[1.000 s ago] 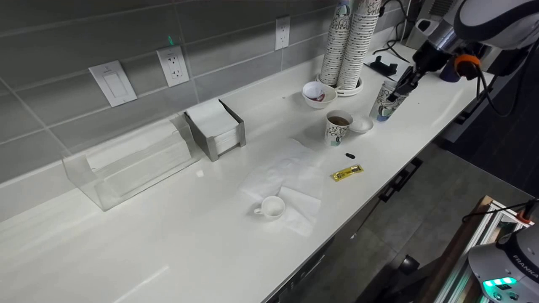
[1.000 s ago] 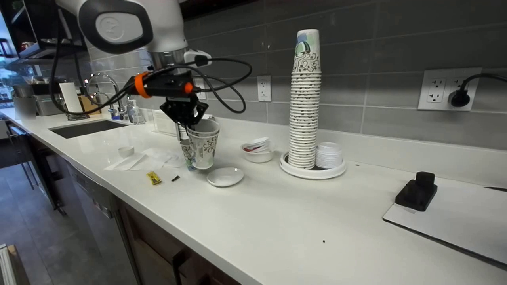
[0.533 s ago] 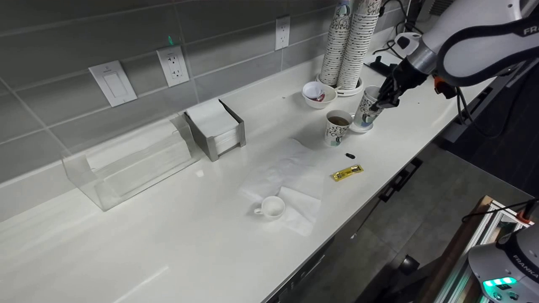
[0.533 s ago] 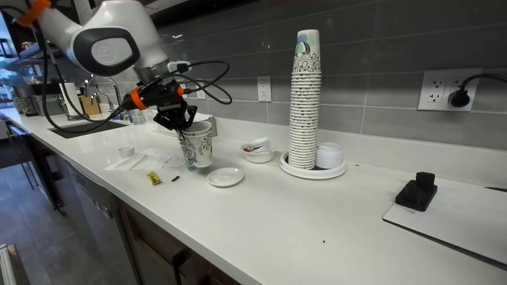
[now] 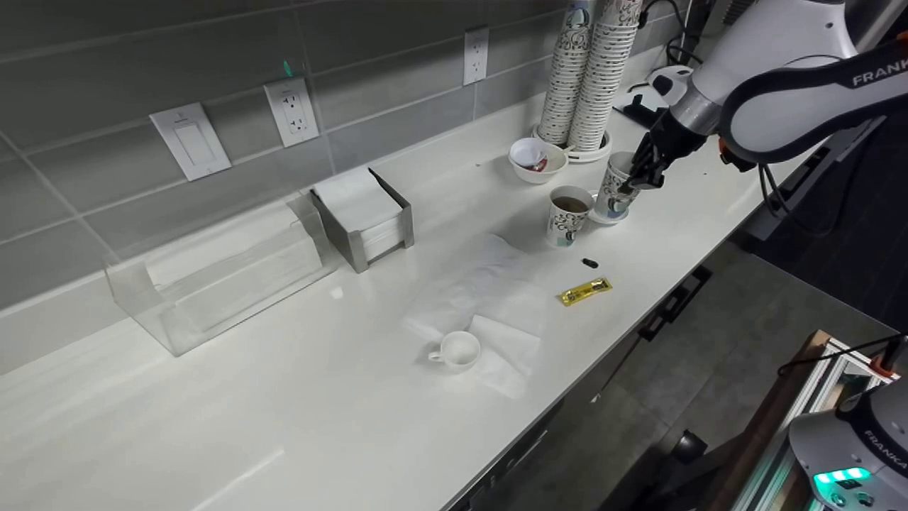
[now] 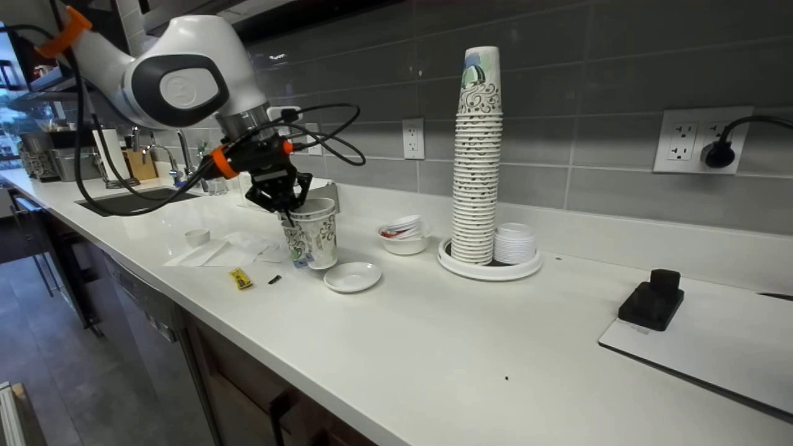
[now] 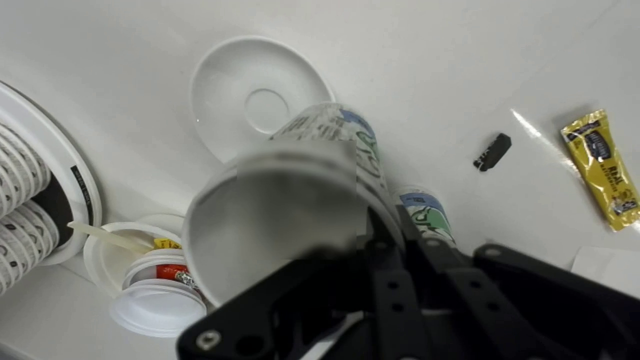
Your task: Put the cup on the cup lid
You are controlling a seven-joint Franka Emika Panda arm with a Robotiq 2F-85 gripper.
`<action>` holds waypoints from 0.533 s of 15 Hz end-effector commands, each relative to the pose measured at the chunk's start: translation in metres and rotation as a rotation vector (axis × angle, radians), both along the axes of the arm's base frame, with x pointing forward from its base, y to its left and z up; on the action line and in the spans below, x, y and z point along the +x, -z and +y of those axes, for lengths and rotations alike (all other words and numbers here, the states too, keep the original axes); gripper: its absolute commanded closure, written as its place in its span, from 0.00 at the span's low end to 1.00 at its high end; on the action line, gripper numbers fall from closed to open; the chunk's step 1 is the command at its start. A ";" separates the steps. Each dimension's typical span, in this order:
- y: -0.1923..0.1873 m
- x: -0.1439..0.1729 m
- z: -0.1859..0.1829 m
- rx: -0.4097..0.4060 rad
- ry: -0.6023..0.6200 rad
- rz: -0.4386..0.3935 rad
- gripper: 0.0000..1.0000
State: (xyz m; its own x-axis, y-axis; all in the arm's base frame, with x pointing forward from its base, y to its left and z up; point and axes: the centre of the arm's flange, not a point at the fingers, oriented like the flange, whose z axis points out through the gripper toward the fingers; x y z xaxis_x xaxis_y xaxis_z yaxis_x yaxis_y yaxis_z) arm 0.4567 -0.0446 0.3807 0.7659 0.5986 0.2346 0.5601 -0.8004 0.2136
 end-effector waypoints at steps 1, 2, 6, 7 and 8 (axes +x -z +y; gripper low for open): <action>0.004 0.026 0.000 -0.023 0.021 0.031 0.99; 0.005 0.031 -0.002 -0.031 0.025 0.033 0.99; 0.003 0.053 -0.008 -0.055 0.034 0.064 0.99; 0.004 0.055 -0.010 -0.068 0.033 0.075 0.99; 0.004 0.058 -0.012 -0.072 0.028 0.089 0.99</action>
State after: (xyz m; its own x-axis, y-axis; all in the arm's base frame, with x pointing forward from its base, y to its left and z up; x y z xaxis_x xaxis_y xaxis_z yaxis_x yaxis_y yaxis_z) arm 0.4949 -0.0509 0.3739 0.7911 0.5869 0.1726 0.5508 -0.8061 0.2164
